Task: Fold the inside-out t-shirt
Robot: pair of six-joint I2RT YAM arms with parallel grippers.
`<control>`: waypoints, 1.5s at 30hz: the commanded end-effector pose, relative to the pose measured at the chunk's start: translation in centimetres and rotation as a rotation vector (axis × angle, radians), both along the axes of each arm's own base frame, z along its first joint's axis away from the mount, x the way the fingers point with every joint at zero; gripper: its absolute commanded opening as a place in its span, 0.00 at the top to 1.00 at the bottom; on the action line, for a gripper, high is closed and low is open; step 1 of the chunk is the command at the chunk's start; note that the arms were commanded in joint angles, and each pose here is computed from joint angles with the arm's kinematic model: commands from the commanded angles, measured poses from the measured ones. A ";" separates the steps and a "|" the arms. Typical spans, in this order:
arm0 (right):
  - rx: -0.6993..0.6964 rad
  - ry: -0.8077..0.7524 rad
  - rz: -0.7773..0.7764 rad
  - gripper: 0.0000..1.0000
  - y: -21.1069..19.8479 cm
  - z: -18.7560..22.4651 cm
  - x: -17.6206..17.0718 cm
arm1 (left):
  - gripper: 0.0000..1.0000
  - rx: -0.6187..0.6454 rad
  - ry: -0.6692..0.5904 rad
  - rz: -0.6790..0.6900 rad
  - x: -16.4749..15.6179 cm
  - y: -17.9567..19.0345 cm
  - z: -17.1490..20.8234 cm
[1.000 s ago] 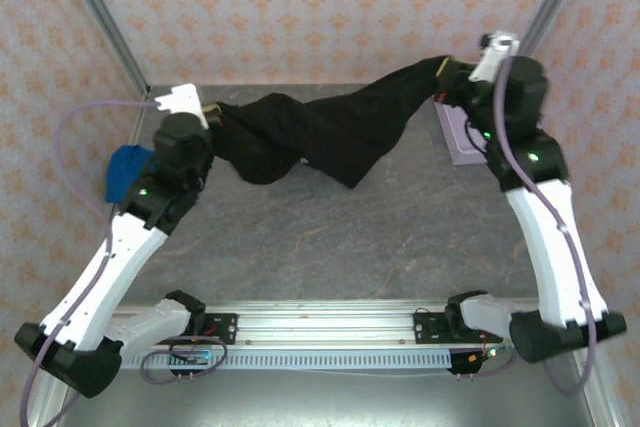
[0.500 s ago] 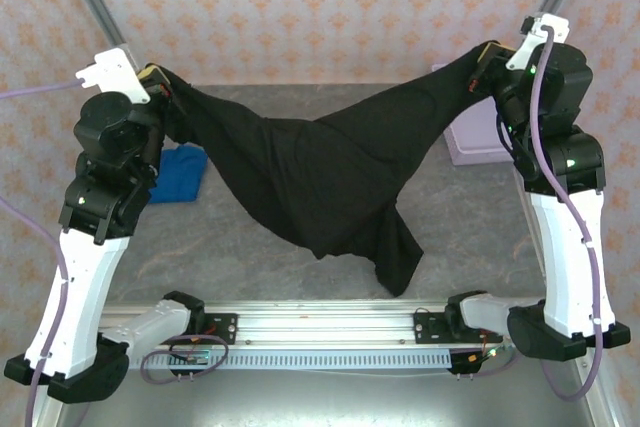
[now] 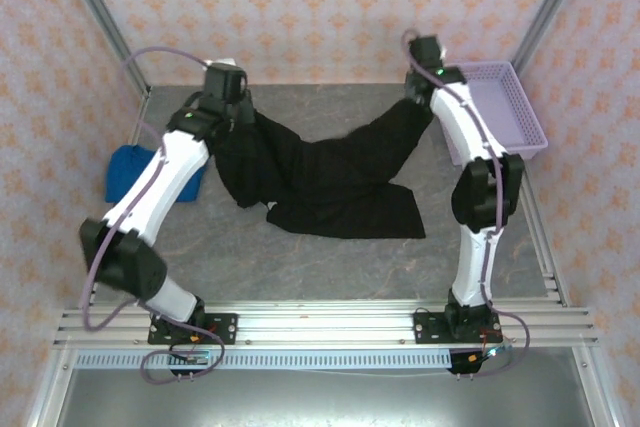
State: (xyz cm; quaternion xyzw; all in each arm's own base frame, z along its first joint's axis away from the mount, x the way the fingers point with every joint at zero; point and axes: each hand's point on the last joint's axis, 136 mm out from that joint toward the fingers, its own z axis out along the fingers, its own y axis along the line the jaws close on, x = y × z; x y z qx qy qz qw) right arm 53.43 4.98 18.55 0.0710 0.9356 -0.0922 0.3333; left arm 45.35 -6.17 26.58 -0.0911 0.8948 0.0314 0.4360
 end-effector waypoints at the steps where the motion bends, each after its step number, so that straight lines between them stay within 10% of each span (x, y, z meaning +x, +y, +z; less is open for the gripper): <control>1: 0.072 -0.100 0.177 0.42 4.6 5.3 -3.9 | 1.00 -0.008 -0.002 0.023 -0.2 0.8 0.7; 11: 0.070 0.117 0.889 0.41 23.2 -7.0 -23.5 | 1.00 -0.023 0.025 0.040 0.1 1.7 -0.6; 16: 0.017 0.160 1.035 0.45 28.2 -11.9 -26.7 | 1.00 -0.015 0.017 0.046 -0.2 2.0 0.0; 23: -0.143 0.240 1.057 0.52 28.7 -16.7 -26.4 | 1.00 -0.012 0.012 0.047 -0.7 2.3 0.5; 27: -0.185 0.234 1.033 0.93 27.3 -15.4 -26.4 | 1.00 -0.007 0.011 0.067 -0.8 3.0 0.7; 36: 0.272 0.093 0.909 1.00 20.5 -1.8 -27.3 | 0.99 -0.023 0.129 0.050 -1.0 2.4 -5.7; 45: 0.558 0.152 0.562 1.00 15.9 -0.6 -20.4 | 0.42 -0.005 0.190 0.034 -3.6 2.5 -9.6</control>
